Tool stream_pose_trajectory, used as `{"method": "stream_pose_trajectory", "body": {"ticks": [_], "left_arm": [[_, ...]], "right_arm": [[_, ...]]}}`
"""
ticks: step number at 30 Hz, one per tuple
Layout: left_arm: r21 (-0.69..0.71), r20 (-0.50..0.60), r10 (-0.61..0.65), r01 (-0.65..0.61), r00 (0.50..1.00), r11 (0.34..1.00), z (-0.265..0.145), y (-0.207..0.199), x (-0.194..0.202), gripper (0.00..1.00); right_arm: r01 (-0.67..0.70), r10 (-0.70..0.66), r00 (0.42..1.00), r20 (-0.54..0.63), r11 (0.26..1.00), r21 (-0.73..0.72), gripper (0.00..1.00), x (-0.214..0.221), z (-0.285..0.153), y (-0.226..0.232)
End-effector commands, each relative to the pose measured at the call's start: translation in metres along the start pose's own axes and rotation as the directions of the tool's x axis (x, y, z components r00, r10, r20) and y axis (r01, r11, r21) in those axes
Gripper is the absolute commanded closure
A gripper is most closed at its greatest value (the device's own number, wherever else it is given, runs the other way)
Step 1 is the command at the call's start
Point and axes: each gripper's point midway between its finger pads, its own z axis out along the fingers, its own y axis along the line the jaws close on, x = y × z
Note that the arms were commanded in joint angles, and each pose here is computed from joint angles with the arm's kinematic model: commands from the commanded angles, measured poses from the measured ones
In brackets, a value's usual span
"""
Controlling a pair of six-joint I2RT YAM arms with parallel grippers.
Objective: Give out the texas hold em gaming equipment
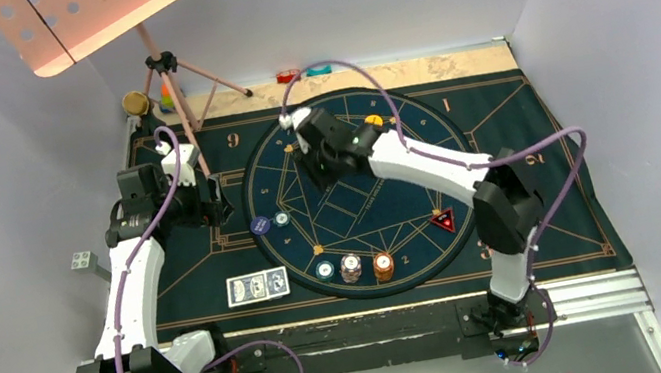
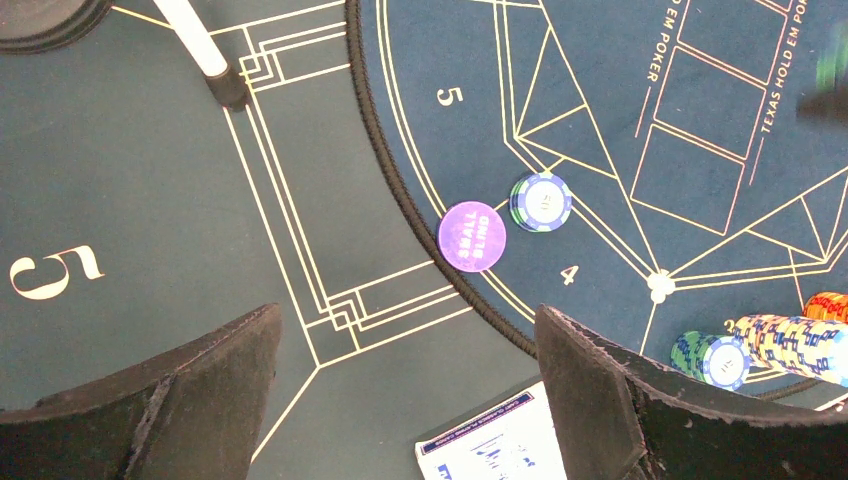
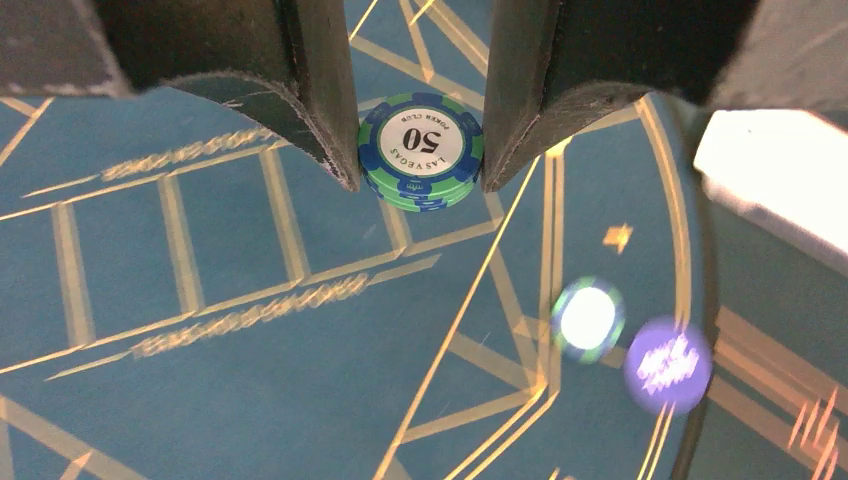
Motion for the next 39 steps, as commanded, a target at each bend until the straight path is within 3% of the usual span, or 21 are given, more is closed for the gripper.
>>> {"method": "stream_pose_trajectory", "body": {"ticks": [1,6,11,29,32,39], "left_arm": [[-0.002,0.048,0.022,-0.022,0.999,1.0,-0.006,0.0,-0.013,0.0],[0.004,0.043,0.026,-0.026,0.999,1.0,-0.005,-0.001,-0.012,0.0],[0.009,0.043,0.03,-0.031,0.999,0.999,-0.005,-0.001,-0.012,0.0],[0.019,0.044,0.028,-0.029,0.999,0.999,-0.005,-0.003,-0.012,0.0],[0.02,0.047,0.029,-0.03,0.998,0.999,-0.005,-0.003,-0.012,0.0],[0.018,0.046,0.029,-0.029,0.999,0.999,-0.006,-0.003,-0.012,0.0]], "right_arm": [[-0.084,0.075,0.996,0.058,0.98,0.179,1.0,-0.046,0.026,-0.073],[-0.2,0.176,0.979,0.102,0.926,0.321,1.0,-0.083,0.062,-0.156],[-0.269,0.239,0.963,0.127,0.894,0.357,1.0,-0.096,0.09,-0.205],[-0.285,0.284,0.958,0.047,0.912,0.294,1.0,-0.063,0.138,-0.203],[-0.291,0.296,0.955,0.029,0.91,0.297,0.95,-0.056,0.143,-0.202],[-0.292,0.304,0.953,0.003,0.91,0.295,0.68,-0.045,0.151,-0.2]]}}
